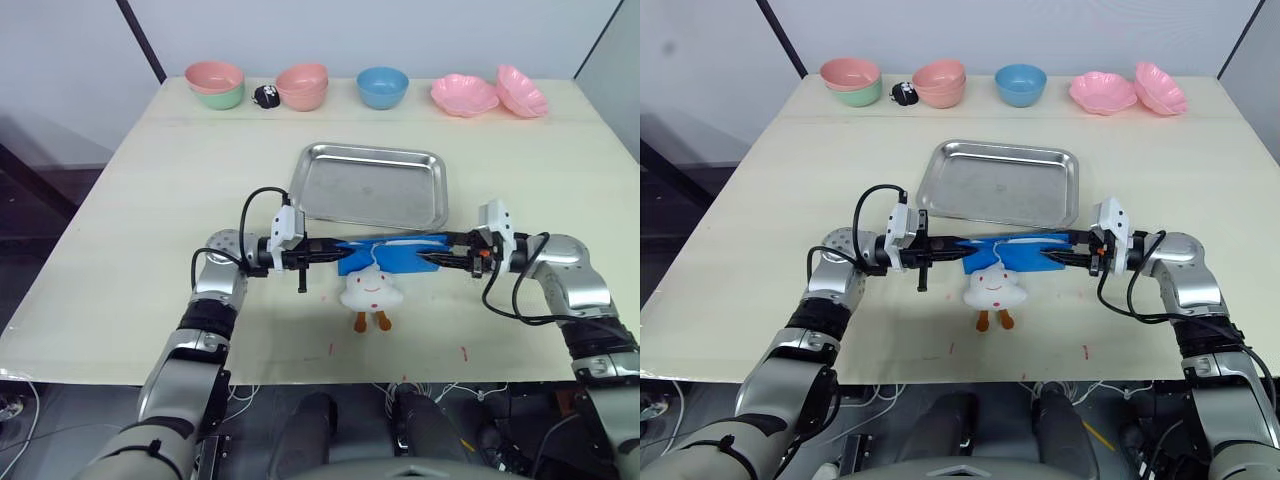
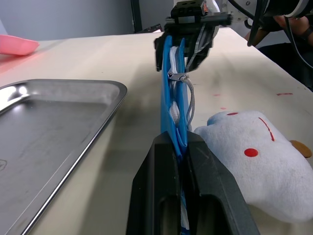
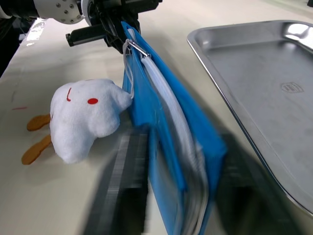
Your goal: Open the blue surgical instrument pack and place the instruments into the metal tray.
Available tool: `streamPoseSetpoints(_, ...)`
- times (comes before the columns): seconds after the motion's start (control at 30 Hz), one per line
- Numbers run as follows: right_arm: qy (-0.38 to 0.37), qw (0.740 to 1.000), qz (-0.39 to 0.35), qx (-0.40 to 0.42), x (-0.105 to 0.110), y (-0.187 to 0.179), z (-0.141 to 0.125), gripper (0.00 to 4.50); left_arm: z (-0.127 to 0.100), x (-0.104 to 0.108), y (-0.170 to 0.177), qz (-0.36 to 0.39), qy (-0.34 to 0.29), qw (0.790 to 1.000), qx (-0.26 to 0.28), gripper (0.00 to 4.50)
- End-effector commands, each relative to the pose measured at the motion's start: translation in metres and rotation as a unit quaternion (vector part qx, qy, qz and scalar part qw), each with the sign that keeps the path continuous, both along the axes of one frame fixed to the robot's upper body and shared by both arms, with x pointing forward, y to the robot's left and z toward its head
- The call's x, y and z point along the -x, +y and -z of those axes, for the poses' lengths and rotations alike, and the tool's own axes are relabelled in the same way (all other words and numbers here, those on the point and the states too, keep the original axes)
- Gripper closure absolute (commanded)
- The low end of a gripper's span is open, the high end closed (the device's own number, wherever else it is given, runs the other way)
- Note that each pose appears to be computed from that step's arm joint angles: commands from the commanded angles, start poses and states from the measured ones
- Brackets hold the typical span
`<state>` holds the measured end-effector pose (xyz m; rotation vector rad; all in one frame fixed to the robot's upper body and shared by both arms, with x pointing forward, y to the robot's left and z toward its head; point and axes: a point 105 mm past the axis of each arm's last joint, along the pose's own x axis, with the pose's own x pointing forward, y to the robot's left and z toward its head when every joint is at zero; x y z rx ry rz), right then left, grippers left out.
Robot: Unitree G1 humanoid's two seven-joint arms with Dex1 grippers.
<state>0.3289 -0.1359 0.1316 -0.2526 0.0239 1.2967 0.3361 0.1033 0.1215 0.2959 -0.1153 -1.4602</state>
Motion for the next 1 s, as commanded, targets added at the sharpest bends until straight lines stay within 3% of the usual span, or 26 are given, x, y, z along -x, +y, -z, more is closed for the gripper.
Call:
streamPoseSetpoints(0.03,-0.032,0.999,-0.012,0.003,0.000,0.002,-0.011,4.48,0.014,0.004,-0.004,0.013,0.018,0.999,-0.030,4.50)
streamPoseSetpoints(0.33,-0.033,0.999,-0.016,0.003,0.002,0.002,-0.012,4.48,0.007,0.000,-0.004,0.014,0.030,0.999,-0.022,4.50)
streamPoseSetpoints(0.47,-0.033,0.999,-0.017,-0.003,0.003,0.002,-0.012,4.50,0.000,-0.001,-0.002,0.011,0.027,0.999,-0.013,3.08)
streamPoseSetpoints(0.67,-0.039,0.999,-0.014,-0.004,0.001,0.001,-0.013,4.50,-0.016,-0.003,0.008,-0.003,0.004,1.000,-0.003,0.05)
streamPoseSetpoints(0.87,-0.040,0.999,-0.013,-0.003,0.000,0.001,-0.012,4.50,-0.040,0.010,0.017,0.009,-0.035,0.999,0.002,0.05)
streamPoseSetpoints(1.0,-0.039,0.999,-0.012,-0.002,0.000,0.000,-0.011,4.50,-0.059,0.036,0.006,0.053,-0.052,0.997,0.005,0.05)
